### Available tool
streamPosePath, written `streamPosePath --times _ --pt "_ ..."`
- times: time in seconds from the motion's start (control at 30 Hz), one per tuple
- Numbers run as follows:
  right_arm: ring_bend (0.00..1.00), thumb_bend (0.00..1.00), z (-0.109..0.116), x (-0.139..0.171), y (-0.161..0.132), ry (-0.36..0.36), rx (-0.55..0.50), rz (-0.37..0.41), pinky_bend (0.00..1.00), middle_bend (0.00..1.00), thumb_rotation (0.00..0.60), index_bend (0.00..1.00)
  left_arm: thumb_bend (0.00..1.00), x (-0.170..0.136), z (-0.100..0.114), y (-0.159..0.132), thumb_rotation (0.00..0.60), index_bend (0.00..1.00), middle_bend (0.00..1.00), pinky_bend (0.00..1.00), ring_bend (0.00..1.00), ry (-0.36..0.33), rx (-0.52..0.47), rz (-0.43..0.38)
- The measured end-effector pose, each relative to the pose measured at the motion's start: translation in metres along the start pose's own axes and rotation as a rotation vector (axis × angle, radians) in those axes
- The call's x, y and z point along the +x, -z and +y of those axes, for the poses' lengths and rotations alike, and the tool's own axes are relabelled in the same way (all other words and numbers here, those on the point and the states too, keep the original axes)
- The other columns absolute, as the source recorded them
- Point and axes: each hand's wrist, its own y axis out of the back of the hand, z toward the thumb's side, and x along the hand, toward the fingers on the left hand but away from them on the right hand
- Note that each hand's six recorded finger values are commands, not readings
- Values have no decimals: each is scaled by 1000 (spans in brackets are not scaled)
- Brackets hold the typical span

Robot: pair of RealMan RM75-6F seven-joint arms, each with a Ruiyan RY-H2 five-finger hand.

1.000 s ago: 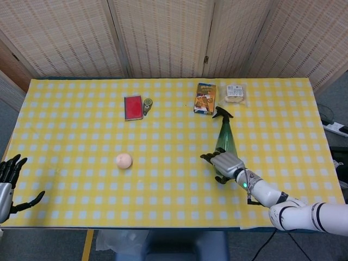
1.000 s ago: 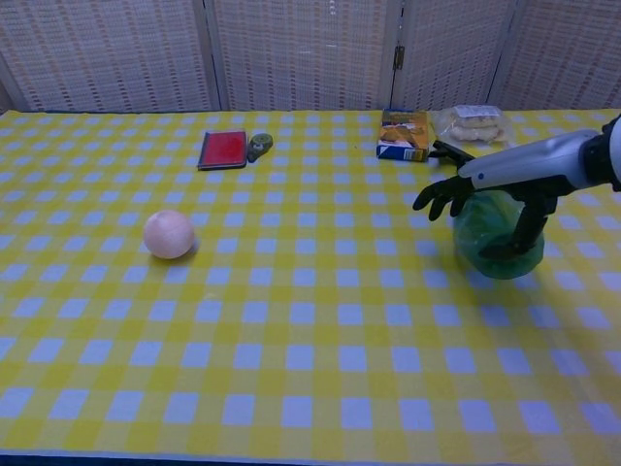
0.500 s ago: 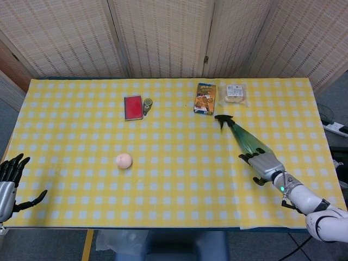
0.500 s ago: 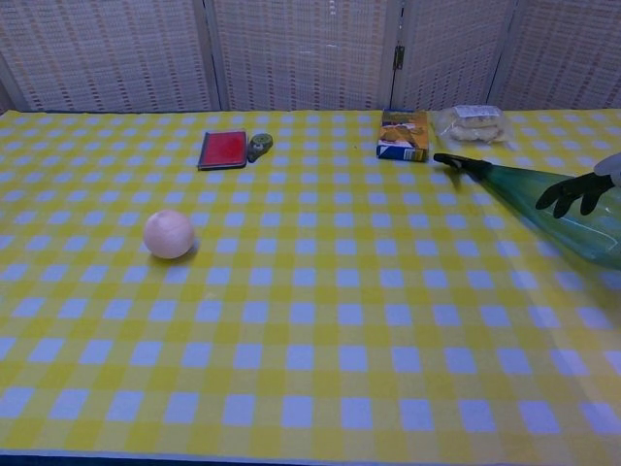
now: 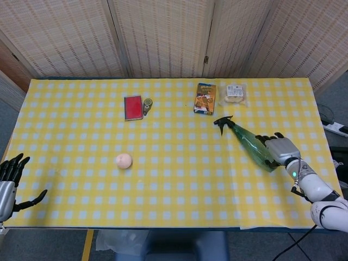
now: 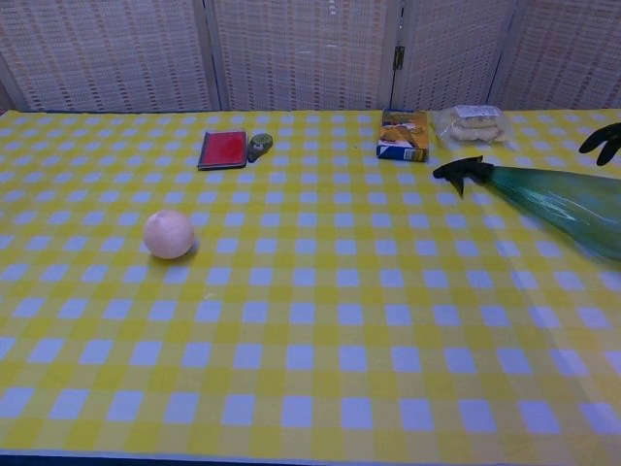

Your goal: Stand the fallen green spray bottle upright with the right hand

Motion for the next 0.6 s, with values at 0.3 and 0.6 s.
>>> streamPosePath --times 0.3,0.6 --pt "65 465 36 -11 -17 97 -212 13 0 50 600 0 264 0 3 -2 319 0 53 22 47 -7 -23 -15" --pt "71 465 34 -32 -24 37 -324 -123 0 50 600 0 264 -2 5 -3 323 0 53 21 48 4 -75 -42"
